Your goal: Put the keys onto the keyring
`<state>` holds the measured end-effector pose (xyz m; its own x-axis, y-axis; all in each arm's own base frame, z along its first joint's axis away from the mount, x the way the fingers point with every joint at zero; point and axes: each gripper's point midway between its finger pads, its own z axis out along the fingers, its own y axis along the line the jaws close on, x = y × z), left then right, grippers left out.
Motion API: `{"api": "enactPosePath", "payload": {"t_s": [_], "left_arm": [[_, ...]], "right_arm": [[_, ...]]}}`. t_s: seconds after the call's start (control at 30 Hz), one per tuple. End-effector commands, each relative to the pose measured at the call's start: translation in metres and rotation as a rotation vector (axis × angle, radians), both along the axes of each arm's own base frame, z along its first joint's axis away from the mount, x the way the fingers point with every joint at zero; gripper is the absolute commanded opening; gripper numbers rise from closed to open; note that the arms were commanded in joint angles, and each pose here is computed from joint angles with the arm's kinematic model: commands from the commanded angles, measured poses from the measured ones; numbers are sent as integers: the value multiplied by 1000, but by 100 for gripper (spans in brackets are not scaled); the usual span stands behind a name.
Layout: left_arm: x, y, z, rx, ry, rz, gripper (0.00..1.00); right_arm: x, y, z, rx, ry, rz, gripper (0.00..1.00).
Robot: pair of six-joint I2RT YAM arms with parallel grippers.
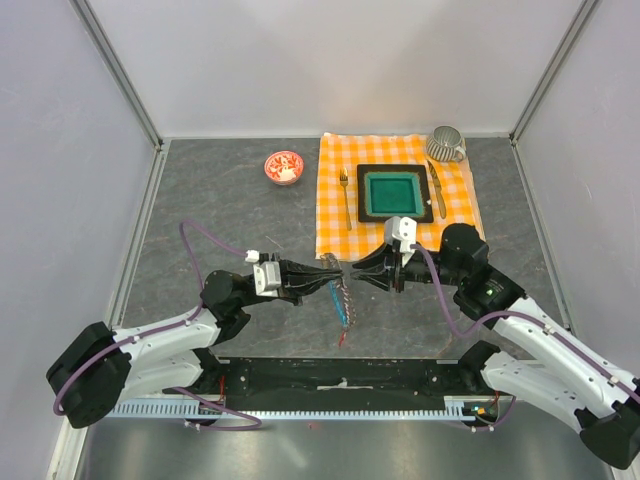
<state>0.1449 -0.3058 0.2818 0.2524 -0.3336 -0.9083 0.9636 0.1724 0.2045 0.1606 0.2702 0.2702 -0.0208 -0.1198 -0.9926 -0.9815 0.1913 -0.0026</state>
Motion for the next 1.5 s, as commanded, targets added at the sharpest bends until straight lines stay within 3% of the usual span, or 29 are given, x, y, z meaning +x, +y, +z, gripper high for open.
{"api": "enactPosePath", "payload": {"t_s": [0.0,0.27,0.77,0.97,1.07,1.17,1.23,1.27,1.3,1.33,1.37,1.43,1.47], "left_arm": [[-4,6,30,-109,-52,6,2],[-5,5,33,-118,-51,-5,2],[-8,6,38,-134,-55,-19,2],[-8,5,37,-130,-50,-26,2],[-8,4,36,-128,-48,-27,2],[-8,5,33,-121,-40,-27,2],[-7,5,30,-101,-36,-13,7],[-6,5,29,-87,-33,-8,21],[-5,5,29,-72,-33,-1,26],[2,1,8,24,24,21,31],[1,4,22,20,5,35,37],[10,5,-3,150,74,79,42],[9,10,7,157,68,95,47]], "right_arm": [[-1,7,29,79,-82,50,31],[-12,14,32,113,-64,134,31],[-7,20,12,89,-18,135,25],[-7,20,15,102,-25,135,15],[-8,19,17,106,-30,139,1],[-8,18,18,96,-29,133,0],[-2,17,20,80,-47,104,0],[-1,14,13,45,-23,91,0],[1,13,11,28,-22,76,0],[4,12,15,12,-44,65,0],[7,8,6,-28,-17,34,0],[11,4,10,-63,-42,16,0],[13,-1,2,-112,-14,-11,0]]}}
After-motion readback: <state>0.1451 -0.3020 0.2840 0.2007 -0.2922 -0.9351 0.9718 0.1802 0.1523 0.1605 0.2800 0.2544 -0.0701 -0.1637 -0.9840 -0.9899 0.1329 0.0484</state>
